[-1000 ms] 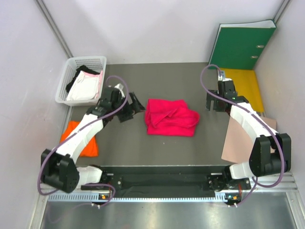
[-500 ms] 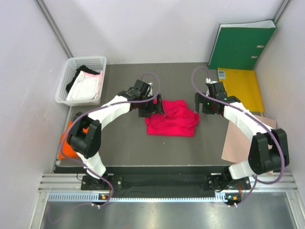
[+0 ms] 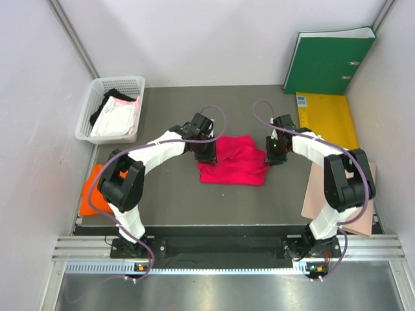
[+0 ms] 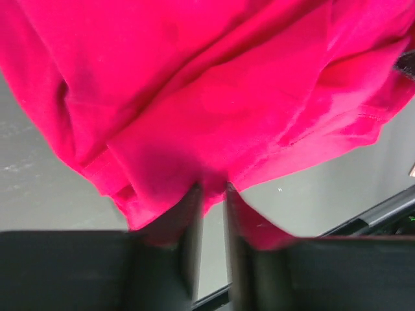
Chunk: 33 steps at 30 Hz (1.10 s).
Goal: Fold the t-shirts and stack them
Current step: Flatten out the tshirt
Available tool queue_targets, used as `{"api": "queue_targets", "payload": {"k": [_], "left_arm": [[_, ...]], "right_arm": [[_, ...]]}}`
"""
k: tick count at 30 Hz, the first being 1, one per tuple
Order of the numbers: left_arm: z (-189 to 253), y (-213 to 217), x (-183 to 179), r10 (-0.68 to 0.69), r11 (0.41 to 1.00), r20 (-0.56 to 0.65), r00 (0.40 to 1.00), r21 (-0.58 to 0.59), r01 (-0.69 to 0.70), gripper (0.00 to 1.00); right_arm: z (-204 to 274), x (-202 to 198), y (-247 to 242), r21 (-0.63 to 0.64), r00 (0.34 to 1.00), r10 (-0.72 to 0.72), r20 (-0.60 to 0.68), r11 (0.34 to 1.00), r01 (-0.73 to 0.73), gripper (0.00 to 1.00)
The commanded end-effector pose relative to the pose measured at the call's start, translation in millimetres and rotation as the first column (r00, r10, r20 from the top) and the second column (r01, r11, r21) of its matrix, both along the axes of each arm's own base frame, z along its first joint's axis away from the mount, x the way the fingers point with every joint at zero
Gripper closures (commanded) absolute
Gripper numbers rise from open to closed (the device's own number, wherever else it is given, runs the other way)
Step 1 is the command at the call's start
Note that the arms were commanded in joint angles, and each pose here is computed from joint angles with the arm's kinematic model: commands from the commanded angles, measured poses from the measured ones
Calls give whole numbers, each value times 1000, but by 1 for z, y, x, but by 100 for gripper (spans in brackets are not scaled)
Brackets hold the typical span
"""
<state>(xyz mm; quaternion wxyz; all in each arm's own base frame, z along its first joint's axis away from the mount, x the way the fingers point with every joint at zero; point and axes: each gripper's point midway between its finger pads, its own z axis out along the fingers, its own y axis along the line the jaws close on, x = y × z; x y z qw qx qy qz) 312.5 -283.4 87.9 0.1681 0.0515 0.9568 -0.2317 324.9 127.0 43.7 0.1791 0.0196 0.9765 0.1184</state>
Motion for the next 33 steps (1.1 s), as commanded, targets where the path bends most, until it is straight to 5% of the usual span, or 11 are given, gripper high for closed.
{"api": "queue_targets", "payload": {"k": [1, 11, 15, 18, 26, 33], "left_arm": [[5, 4, 12, 9, 999, 37, 999, 45, -11, 95], [55, 10, 37, 60, 996, 194, 979, 48, -71, 100], [56, 6, 30, 15, 998, 164, 986, 58, -24, 24], [47, 4, 21, -32, 995, 157, 987, 100, 16, 17], [22, -8, -11, -123, 975, 111, 986, 201, 98, 26], [-9, 13, -9, -61, 932, 88, 994, 361, 26, 32]], "right_arm": [[12, 13, 15, 49, 1000, 7, 13, 999, -8, 100], [97, 33, 3, 31, 965, -26, 261, 999, 18, 100], [106, 36, 0, 12, 958, -21, 287, 1000, 18, 100], [96, 35, 1, 11, 965, -14, 261, 1000, 12, 100], [85, 36, 8, 40, 970, -18, 241, 999, 9, 100], [87, 39, 8, 32, 969, -7, 246, 999, -1, 100]]}}
